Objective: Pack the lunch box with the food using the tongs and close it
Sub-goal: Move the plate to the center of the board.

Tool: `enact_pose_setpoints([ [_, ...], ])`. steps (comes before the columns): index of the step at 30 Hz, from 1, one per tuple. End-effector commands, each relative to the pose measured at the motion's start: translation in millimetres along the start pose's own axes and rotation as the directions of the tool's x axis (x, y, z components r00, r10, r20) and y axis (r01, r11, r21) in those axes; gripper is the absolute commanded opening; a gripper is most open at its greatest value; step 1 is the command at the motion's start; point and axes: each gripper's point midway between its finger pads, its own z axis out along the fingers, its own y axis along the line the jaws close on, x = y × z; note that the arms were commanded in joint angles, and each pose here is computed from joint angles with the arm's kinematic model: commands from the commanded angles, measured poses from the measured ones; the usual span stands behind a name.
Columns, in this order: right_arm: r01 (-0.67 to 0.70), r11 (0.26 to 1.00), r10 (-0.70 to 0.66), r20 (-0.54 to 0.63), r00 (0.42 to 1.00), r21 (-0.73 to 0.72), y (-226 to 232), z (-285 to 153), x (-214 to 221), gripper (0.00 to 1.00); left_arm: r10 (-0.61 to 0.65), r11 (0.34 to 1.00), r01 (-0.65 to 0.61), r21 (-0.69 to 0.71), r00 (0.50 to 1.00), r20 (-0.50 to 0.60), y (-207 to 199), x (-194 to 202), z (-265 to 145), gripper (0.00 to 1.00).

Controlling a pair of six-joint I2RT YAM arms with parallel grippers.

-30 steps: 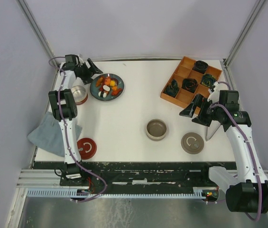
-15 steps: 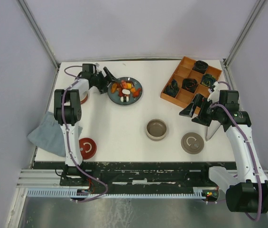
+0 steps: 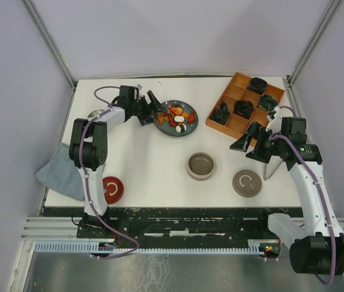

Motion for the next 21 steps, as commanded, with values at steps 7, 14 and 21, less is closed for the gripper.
enact_pose_setpoints([
  [7, 0.052, 0.998, -0.051, 0.041, 0.998, -0.029, 7, -4, -6, 0.99, 0.294, 0.954, -0.267, -0.138, 0.927, 0.234, -55, -63, -101, 0.97],
  [14, 0.055, 0.998, -0.054, 0.037, 0.998, -0.027, 6, -4, -4, 0.99, 0.346, 0.905, -0.246, -0.346, 0.9, 0.264, -6, -90, -150, 0.98],
  [21, 0.055, 0.998, -0.054, 0.037, 0.998, -0.025, 5, -3, -4, 0.99, 0.346, 0.881, -0.206, -0.425, 0.894, 0.285, 31, -110, -183, 0.98],
])
